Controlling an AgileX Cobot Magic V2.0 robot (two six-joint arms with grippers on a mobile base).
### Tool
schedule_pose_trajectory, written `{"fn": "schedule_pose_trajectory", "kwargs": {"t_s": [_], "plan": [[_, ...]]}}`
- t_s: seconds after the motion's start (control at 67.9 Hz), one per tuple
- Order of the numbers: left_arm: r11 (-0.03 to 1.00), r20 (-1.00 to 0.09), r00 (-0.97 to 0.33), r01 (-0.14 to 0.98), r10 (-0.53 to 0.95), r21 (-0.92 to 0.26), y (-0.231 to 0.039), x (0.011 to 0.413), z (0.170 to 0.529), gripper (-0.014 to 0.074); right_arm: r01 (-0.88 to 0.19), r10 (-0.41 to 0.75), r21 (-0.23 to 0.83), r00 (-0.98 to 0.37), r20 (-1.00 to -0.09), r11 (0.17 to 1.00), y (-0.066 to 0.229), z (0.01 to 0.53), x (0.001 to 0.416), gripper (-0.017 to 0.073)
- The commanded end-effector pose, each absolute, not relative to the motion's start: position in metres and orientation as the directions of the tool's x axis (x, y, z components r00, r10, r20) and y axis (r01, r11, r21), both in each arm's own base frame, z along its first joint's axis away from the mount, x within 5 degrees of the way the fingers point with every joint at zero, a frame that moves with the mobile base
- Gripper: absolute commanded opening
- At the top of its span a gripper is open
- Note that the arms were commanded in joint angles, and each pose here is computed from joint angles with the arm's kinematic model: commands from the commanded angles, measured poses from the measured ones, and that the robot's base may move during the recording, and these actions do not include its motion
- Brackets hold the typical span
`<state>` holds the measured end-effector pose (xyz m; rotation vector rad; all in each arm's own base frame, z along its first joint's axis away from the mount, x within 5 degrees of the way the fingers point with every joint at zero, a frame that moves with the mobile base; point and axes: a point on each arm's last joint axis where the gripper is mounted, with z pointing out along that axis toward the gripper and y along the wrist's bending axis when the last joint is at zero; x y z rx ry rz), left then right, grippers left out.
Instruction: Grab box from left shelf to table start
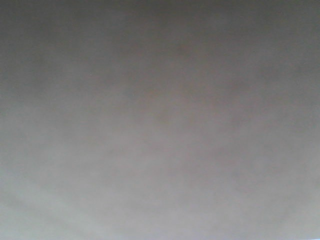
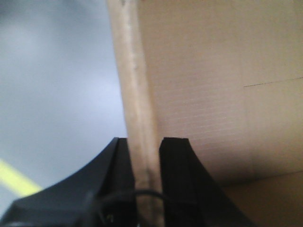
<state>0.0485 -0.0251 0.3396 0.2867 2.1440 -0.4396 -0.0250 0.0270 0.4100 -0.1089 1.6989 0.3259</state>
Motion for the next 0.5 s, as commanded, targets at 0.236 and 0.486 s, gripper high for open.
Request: {"fn": "schedule_pose_trajectory", "kwargs": {"t_s": [0.236,0.486], "plan": [[0.86,-0.886,-0.463,0.445,-0.02,-0.251,-0.0319,0.0486,0.3598,-0.0092,-0.313,0.229,0.22,-0.008,-0.973,0.924,0.0293,0.4339,-0.0244,0.0057],[0.86,-0.886,-0.463,0.445,-0.02,-0.251,-0.0319,0.0486,0.3598,-0.0092,-0.312,0.229,0.22,-0.007,-0.973,0.924,0.0294,0.4339,-0.0244,0.0057]]}}
